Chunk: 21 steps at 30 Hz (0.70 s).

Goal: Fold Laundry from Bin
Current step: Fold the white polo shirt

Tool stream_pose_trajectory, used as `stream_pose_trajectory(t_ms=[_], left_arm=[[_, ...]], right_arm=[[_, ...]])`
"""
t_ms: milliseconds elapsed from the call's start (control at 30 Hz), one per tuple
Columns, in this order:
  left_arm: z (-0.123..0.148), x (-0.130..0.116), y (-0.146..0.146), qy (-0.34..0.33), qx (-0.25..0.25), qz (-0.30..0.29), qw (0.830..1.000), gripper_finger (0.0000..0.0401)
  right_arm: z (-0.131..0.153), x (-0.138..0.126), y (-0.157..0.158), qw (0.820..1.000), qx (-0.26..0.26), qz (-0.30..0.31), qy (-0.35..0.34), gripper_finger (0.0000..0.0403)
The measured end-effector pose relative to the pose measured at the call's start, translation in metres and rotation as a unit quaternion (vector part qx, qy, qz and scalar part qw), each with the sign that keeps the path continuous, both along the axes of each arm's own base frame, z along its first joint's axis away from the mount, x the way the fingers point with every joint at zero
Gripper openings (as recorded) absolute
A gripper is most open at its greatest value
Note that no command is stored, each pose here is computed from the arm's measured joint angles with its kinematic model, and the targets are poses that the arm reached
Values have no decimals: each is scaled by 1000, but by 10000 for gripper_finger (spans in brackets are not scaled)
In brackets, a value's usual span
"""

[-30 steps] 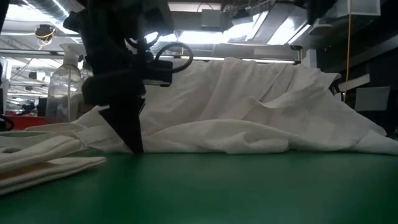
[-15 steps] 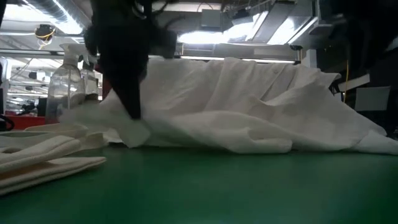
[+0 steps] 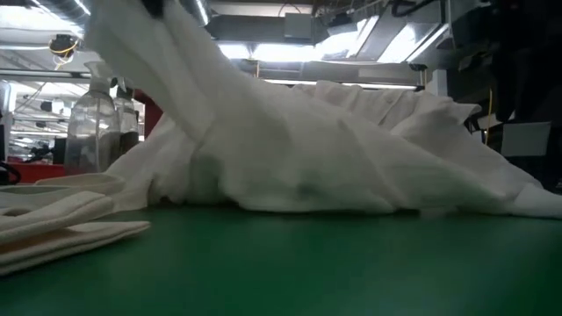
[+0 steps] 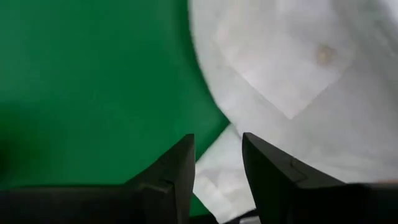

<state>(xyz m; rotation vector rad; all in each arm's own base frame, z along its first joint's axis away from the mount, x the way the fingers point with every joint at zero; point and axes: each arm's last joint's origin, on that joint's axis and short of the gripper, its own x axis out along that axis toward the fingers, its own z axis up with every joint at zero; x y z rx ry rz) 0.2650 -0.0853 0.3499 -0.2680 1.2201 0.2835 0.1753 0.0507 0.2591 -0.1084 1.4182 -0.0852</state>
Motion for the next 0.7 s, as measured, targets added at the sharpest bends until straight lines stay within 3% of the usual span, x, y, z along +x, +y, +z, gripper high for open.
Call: stream_pose_trajectory(t_ms=[200,500,700], left_arm=[[29,-28,-3,-13,-1,52,999,0],[27,-43,-13,23,-19,86,996,0],[23,-36,-19,-9,25,121,992,3]], right_arm=[[0,4,3,999,32,18,-12,133],[1,5,5,997,61,45,-9,133],[1,8,3,998,16,45,-35,134]])
